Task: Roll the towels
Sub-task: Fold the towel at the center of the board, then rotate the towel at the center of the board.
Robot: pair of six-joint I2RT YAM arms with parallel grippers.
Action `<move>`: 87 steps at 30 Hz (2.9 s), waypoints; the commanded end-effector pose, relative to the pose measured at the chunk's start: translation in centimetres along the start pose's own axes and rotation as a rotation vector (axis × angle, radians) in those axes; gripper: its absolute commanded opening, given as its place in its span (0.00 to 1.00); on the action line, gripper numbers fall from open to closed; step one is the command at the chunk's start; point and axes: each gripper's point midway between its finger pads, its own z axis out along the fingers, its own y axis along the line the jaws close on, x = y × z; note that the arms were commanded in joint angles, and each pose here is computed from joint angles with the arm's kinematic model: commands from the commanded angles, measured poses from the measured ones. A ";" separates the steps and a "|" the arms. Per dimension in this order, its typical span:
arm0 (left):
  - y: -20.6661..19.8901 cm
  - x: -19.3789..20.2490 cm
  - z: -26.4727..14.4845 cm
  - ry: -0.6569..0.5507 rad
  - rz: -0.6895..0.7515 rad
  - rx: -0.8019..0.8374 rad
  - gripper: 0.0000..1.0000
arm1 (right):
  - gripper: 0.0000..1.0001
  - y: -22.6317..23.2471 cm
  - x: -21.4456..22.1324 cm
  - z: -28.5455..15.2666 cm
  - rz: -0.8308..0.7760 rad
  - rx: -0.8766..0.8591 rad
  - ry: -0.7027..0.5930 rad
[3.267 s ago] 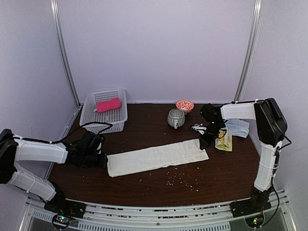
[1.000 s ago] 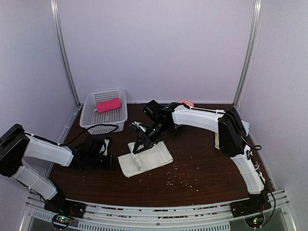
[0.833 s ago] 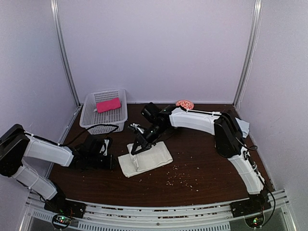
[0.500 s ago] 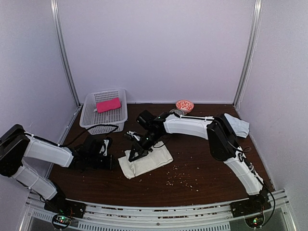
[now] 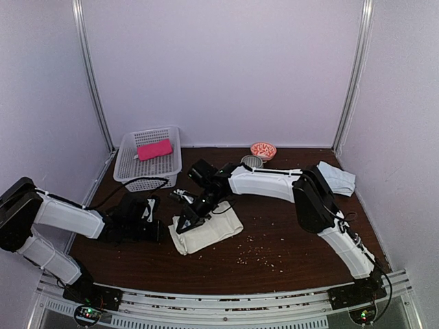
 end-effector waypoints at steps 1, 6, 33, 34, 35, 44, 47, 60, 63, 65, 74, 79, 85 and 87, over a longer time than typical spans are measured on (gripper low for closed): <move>0.9 2.5 0.4 0.078 -0.005 -0.023 0.22 | 0.03 0.3 0.2 1.0 -0.017 -0.023 0.015; 1.2 1.6 -0.4 0.044 -0.007 -0.053 0.22 | 0.21 1.3 0.4 0.4 -0.039 -0.064 0.025; -4.7 0.1 0.6 0.106 0.107 0.018 0.07 | 0.20 -13.7 2.4 -13.5 -0.098 0.491 -0.046; -4.0 0.6 0.7 0.116 0.102 -0.011 0.07 | 0.20 -14.1 2.9 -13.6 -0.095 0.503 -0.037; -3.2 0.9 0.8 0.122 0.098 -0.043 0.07 | 0.19 -14.4 3.4 -13.7 -0.095 0.514 -0.029; -1.4 -0.2 2.3 0.112 0.154 -0.176 0.06 | 0.18 -12.9 11.7 -13.0 -0.056 0.493 0.120; -1.6 -2.1 3.5 0.093 0.202 -0.206 0.06 | 0.20 -10.0 15.5 -12.5 -0.073 0.413 0.192; -13.4 -11.3 -0.1 -0.098 0.336 0.059 0.16 | 0.29 -0.7 16.2 -17.9 -0.282 0.126 0.102; -14.5 -10.0 0.2 -0.063 0.300 0.122 0.15 | 0.28 -1.4 14.4 -21.5 -0.305 0.219 -0.032; -16.3 -8.5 0.2 -0.042 0.314 0.212 0.12 | 0.28 -1.9 13.0 -24.0 -0.309 0.305 -0.131; -23.8 1.1 1.2 0.142 0.543 0.498 0.06 | 0.27 -5.8 10.2 -32.2 -0.234 0.436 -0.556; -25.2 6.9 1.8 0.271 0.631 0.585 0.04 | 0.28 -7.1 11.2 -31.1 -0.230 0.429 -0.504; -25.4 11.1 4.0 0.360 0.718 0.563 0.03 | 0.29 -7.4 11.2 -30.8 -0.233 0.424 -0.499; -24.7 11.1 4.5 0.352 0.735 0.523 0.03 | 0.30 -7.5 11.3 -30.7 -0.233 0.424 -0.495</move>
